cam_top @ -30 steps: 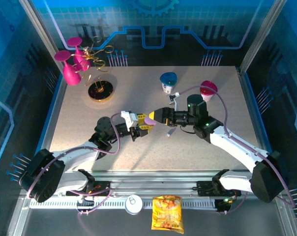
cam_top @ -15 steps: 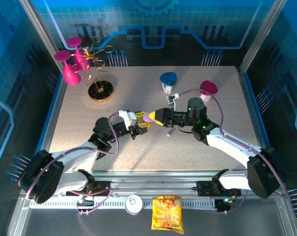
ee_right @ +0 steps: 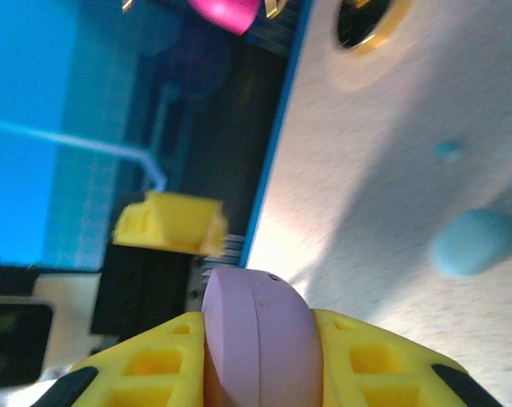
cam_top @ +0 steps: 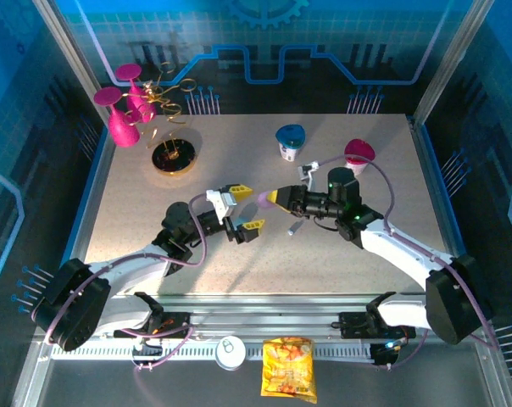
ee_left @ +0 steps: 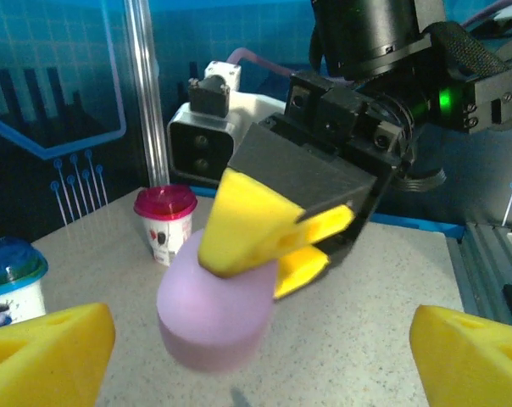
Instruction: Insert the wireless bluetooth earbuds into the charging case
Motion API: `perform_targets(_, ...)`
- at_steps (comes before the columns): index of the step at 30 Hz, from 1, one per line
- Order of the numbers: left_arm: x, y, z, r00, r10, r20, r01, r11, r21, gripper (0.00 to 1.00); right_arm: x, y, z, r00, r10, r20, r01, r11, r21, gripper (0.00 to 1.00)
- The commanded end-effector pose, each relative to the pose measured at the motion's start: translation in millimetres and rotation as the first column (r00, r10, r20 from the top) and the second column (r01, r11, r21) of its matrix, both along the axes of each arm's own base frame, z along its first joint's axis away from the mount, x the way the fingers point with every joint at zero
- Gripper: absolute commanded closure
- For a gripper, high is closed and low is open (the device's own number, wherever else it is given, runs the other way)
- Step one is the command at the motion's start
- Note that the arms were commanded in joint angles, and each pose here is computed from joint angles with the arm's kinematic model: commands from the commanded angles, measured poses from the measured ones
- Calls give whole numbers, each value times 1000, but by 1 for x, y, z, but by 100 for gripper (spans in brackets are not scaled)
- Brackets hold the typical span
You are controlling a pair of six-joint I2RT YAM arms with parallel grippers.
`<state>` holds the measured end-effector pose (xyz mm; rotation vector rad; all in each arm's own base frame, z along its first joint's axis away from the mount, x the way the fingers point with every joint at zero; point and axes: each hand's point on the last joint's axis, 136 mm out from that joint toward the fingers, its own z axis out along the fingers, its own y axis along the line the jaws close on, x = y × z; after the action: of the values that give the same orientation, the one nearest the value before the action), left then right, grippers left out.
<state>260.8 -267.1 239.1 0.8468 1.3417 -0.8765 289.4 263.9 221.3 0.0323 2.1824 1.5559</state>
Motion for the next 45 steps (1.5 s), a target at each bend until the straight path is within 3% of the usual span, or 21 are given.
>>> perform_targets(1, 3, -1, -27, 996, 27, -84, -16, 992, 125, 1, 22, -43, -40, 986, -164, 12, 163, 970, -181, 82)
perform_targets(8, -11, -18, -63, 995, -1, -98, 36, 934, 356, 1, 64, -106, -98, 940, -339, 28, 315, 838, -446, 82)
perform_targets(15, -12, -25, -65, 995, -7, -98, 42, 931, 363, 1, 107, -135, -147, 914, -405, 23, 339, 733, -589, 80)
perform_targets(21, -12, -23, -66, 996, 0, -86, 31, 931, 363, 1, 126, -140, -181, 904, -427, -23, 321, 714, -623, 78)
perform_targets(25, -6, -17, -66, 993, 48, -108, -6, 933, 359, 1, 127, -148, -186, 897, -442, -20, 327, 691, -645, 62)
perform_targets(28, 8, -4, -71, 977, 153, -152, -86, 924, 373, 1, 124, -159, -175, 890, -456, 15, 353, 667, -656, 41)
perform_targets(31, 28, 20, -85, 923, 324, -208, -213, 878, 428, 1, 117, -171, -148, 883, -463, 83, 392, 628, -673, 26)
perform_targets(34, 44, 49, -103, 820, 487, -302, -318, 825, 468, 1, 107, -179, -118, 880, -450, 153, 425, 599, -678, 18)
perform_targets(37, 47, 70, -118, 723, 562, -403, -361, 803, 474, 1, 97, -176, -85, 882, -418, 219, 451, 609, -653, 17)
perform_targets(45, 55, 96, -156, 484, 688, -541, -384, 723, 575, 1, 56, -151, -54, 908, -313, 280, 420, 656, -627, 17)
